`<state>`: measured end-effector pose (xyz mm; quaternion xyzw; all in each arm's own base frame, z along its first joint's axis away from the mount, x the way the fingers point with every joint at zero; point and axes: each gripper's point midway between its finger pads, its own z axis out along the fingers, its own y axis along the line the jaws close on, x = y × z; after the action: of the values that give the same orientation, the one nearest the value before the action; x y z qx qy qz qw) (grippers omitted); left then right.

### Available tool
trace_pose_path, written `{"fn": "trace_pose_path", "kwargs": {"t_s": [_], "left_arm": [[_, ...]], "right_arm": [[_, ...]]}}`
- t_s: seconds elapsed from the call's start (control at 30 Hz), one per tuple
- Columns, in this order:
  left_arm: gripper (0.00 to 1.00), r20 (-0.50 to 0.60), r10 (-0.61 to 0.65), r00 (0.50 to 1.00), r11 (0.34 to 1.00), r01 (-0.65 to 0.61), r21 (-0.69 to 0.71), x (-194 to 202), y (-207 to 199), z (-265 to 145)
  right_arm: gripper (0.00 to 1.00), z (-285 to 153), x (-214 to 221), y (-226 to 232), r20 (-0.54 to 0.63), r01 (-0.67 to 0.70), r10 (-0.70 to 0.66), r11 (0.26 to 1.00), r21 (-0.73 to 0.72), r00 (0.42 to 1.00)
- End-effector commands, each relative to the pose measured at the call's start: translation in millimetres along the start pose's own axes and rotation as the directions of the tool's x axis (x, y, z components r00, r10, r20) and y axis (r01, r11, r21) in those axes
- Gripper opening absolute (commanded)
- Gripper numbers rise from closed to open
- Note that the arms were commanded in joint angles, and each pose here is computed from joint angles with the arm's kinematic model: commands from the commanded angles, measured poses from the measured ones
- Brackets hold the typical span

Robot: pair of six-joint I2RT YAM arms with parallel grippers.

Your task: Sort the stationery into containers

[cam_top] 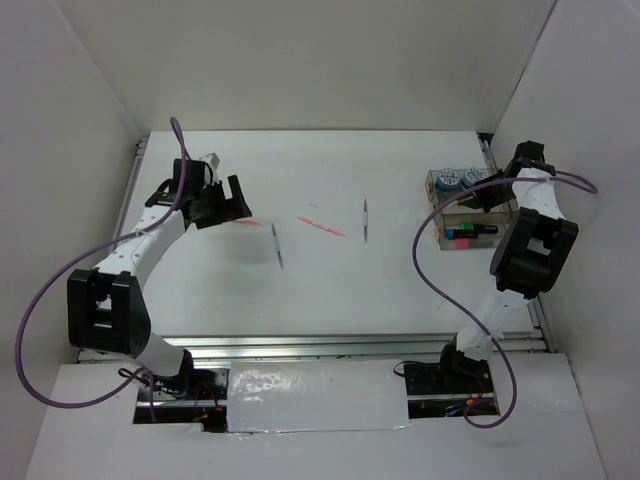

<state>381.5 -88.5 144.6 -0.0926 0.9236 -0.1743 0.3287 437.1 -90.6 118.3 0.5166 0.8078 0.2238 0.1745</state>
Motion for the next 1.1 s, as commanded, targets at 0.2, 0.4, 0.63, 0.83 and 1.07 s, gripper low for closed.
{"fn": "trace_pose_path", "kwargs": {"t_s": [0.2, 0.4, 0.63, 0.83, 1.07], "left_arm": [[0.99, 0.024, -0.004, 1.000, 1.000, 0.003, 0.015, -9, -6, 2], [0.99, 0.031, -0.002, 1.000, 1.000, 0.001, 0.018, -12, -7, 1], [0.99, 0.081, 0.017, 0.997, 0.998, -0.022, 0.053, -16, -15, -13], [0.99, 0.110, 0.064, 0.992, 0.998, -0.066, 0.016, -19, -10, -26], [0.99, 0.125, 0.117, 0.985, 0.992, -0.121, 0.026, -19, -12, -38]], "right_arm": [[0.40, 11, -20, 7, 0.030, -0.066, 0.067, 0.997, -0.026, 0.997], [0.49, 6, -18, 17, 0.031, -0.013, 0.014, 0.998, -0.058, 0.999], [0.30, -38, 85, 104, 0.102, 0.579, -0.572, 0.782, -0.232, 0.814], [0.35, -18, 159, 120, 0.181, 0.938, -0.934, 0.329, 0.111, 0.307], [0.41, 53, 180, 93, -0.107, 0.966, -0.969, 0.204, 0.158, 0.222]]}}
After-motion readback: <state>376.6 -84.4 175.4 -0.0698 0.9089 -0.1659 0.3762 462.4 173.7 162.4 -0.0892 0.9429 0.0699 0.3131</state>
